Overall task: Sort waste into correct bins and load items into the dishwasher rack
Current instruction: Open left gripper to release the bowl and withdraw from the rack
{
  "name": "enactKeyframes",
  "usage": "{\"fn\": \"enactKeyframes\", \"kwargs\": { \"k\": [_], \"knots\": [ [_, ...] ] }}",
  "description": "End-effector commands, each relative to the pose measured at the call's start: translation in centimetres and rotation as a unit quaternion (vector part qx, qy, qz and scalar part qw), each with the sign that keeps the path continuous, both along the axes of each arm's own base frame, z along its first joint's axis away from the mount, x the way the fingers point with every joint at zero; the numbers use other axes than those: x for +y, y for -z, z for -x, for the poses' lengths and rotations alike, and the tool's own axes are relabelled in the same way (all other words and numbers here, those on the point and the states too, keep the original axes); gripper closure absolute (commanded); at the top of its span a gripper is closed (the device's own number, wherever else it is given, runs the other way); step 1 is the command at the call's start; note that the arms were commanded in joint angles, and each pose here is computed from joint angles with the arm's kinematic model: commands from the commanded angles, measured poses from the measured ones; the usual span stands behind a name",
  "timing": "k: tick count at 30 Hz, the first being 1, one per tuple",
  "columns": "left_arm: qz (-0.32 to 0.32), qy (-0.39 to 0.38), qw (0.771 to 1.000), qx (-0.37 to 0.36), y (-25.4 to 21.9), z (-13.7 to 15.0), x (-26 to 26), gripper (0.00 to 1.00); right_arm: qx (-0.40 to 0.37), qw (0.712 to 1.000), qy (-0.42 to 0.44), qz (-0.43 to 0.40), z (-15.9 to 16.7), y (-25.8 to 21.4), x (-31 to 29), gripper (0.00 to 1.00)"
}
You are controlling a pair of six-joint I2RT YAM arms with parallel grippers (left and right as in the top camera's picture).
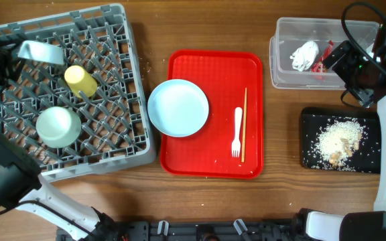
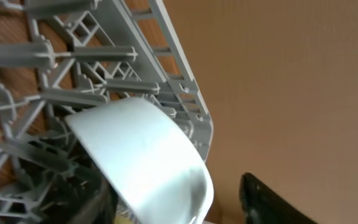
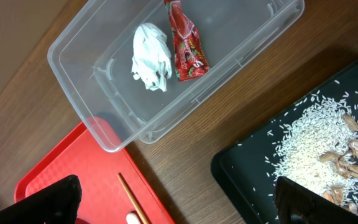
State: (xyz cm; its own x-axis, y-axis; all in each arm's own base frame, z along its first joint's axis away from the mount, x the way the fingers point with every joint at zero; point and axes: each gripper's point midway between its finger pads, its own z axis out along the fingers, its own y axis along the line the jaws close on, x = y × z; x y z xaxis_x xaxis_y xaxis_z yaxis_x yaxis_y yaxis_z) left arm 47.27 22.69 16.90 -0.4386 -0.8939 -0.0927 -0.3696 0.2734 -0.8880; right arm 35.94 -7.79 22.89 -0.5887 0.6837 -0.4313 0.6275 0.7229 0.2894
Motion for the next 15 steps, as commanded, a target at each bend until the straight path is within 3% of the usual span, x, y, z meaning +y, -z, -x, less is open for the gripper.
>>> {"fn": "enactKeyframes", "kwargs": {
  "k": [1,3,5,11,15],
  "knots": [
    [-0.014,-0.009,1.000,-0.011,-1.6,0.6,0.7,0.19,-0.007,1.000,-0.002,0.016,0.1,-0.7,-0.4,0.00],
    [-0.032,-0.015,0.999,-0.020,-3.2,0.9,0.8,0.01,-0.007,1.000,-0.002,0.016,0.1,-0.7,-0.4,0.00],
    [-0.053,-0.032,0.998,-0.016,-4.5,1.4,1.1,0.01,-0.007,1.000,-0.002,0.016,0.1,-0.7,-0.4,0.00],
    [-0.118,-0.043,0.992,-0.028,-8.7,2.2,-0.3,0.15,-0.007,1.000,-0.002,0.016,0.1,-0.7,-0.4,0.00],
    [-0.225,-0.003,0.974,0.031,-5.9,1.1,-3.6,0.26,-0.007,1.000,-0.002,0.016,0.1,-0.7,-0.4,0.00]
  ]
}}
